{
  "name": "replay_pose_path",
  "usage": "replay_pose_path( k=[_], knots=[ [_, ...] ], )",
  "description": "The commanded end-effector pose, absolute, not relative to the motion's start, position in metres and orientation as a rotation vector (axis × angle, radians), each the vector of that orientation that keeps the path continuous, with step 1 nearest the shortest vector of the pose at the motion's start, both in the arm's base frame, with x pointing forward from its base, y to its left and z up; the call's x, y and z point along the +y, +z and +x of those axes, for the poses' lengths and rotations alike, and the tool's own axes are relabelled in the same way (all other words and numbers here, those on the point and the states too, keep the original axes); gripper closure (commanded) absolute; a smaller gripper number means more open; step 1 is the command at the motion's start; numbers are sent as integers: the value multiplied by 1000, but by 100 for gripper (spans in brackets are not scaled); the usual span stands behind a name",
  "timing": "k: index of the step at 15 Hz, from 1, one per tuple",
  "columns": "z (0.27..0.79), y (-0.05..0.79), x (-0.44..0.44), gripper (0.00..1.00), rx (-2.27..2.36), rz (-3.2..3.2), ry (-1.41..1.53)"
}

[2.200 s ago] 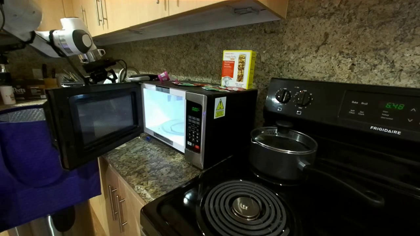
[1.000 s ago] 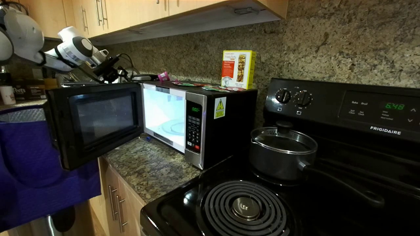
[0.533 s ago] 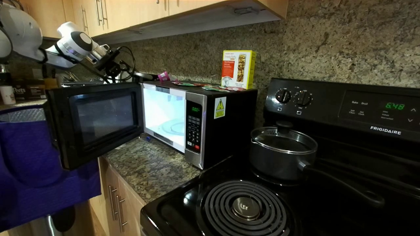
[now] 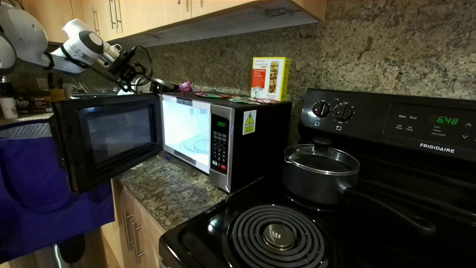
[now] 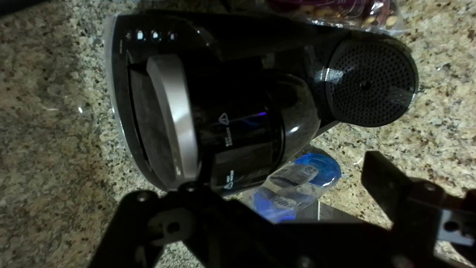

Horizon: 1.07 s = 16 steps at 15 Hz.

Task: Open the coffee maker and place the bottle inside the blue bag

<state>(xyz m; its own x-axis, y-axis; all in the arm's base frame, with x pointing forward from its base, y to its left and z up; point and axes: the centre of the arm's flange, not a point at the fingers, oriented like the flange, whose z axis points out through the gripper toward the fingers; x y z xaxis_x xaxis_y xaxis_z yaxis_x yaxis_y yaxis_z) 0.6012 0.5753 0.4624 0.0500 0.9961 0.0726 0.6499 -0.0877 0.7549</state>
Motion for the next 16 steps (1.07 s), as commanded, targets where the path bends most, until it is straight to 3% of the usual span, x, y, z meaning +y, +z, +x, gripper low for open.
replay_pose_path(
  k=[1,9,16],
  knots=[
    [638,495,605,0,1654,1717,910],
    [679,529,593,0,1542,1702,1054],
    [596,527,597,0,1540,1774,890]
  ],
)
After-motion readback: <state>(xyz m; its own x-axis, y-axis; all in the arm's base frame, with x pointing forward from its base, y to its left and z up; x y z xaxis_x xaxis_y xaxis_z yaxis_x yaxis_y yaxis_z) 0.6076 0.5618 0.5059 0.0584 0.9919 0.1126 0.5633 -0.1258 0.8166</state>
